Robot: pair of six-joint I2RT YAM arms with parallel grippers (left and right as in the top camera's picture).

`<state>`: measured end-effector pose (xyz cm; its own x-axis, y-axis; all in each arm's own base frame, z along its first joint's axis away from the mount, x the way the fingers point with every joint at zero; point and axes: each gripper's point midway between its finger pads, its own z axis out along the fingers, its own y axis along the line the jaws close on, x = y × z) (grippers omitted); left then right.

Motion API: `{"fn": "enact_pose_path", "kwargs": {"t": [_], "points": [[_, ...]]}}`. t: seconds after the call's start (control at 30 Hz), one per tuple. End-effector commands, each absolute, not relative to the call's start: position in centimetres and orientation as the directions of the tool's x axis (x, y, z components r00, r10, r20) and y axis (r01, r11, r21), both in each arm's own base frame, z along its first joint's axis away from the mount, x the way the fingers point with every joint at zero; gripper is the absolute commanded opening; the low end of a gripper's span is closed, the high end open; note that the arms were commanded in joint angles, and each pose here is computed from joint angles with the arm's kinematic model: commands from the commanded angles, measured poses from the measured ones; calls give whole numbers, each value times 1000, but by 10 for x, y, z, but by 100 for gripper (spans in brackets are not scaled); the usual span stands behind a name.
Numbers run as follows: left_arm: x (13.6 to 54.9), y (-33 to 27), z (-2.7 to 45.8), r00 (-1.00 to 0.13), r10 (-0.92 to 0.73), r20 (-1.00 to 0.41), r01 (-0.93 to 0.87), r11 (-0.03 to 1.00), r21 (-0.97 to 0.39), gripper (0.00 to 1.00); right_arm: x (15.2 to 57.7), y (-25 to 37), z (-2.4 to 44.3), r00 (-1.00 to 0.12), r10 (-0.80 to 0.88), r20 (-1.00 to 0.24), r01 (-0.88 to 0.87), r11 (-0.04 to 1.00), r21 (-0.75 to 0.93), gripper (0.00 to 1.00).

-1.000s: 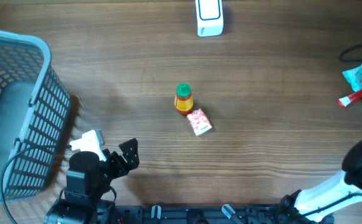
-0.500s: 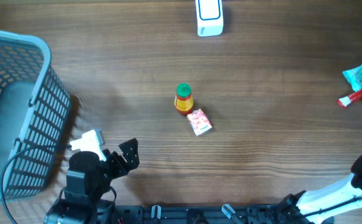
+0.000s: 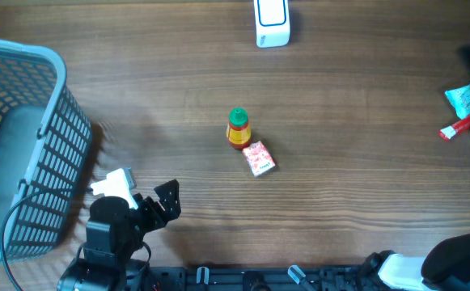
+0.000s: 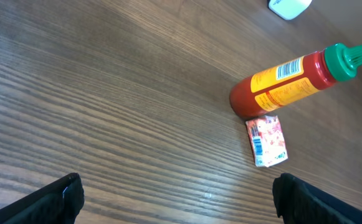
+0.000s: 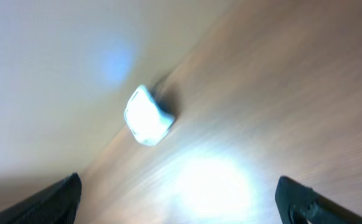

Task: Scan the item barcode
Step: 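Drop the gloves bag at the right table edge, then reach the right gripper to the small red box and grasp it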

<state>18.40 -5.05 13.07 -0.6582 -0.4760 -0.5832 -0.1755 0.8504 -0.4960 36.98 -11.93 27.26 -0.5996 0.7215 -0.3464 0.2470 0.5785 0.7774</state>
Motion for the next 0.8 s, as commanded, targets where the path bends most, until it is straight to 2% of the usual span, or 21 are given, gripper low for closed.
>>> {"fn": "enact_pose_path", "kwargs": {"t": [0.0, 0.1, 0.23, 0.33, 0.5, 0.6, 0.7, 0.77], "points": [[185, -49, 138, -646, -458, -611, -154, 862, -483, 100, 357, -51, 266, -751, 637, -176, 211, 483, 850, 100], [185, -49, 138, -646, -458, -611, -154, 862, -483, 100, 336, -7, 254, -864, 465, -192, 130, 574, 809, 100], [185, -49, 138, -646, -458, -611, -154, 862, -483, 100, 306, 41, 230, -948, 310, -75, 155, 654, 740, 99], [185, -49, 138, -646, -458, -611, -154, 862, -483, 100, 297, 80, 211, -969, 247, 11, 175, 652, 738, 99], [185, -49, 138, -646, -458, -611, -154, 862, -483, 100, 274, 123, 121, -900, 374, 222, 434, 733, 523, 98], [185, -49, 138, -646, -458, -611, -154, 862, -483, 100, 252, 154, 72, -833, 451, 321, 554, 684, 476, 95], [185, -49, 138, -646, -458, -611, -154, 862, -483, 100, 247, 175, 47, -822, 471, 319, 568, 652, 502, 82], [185, -49, 138, -646, -458, -611, -154, 862, -483, 100, 253, 186, 36, -841, 475, 258, 533, 645, 548, 78]]}}
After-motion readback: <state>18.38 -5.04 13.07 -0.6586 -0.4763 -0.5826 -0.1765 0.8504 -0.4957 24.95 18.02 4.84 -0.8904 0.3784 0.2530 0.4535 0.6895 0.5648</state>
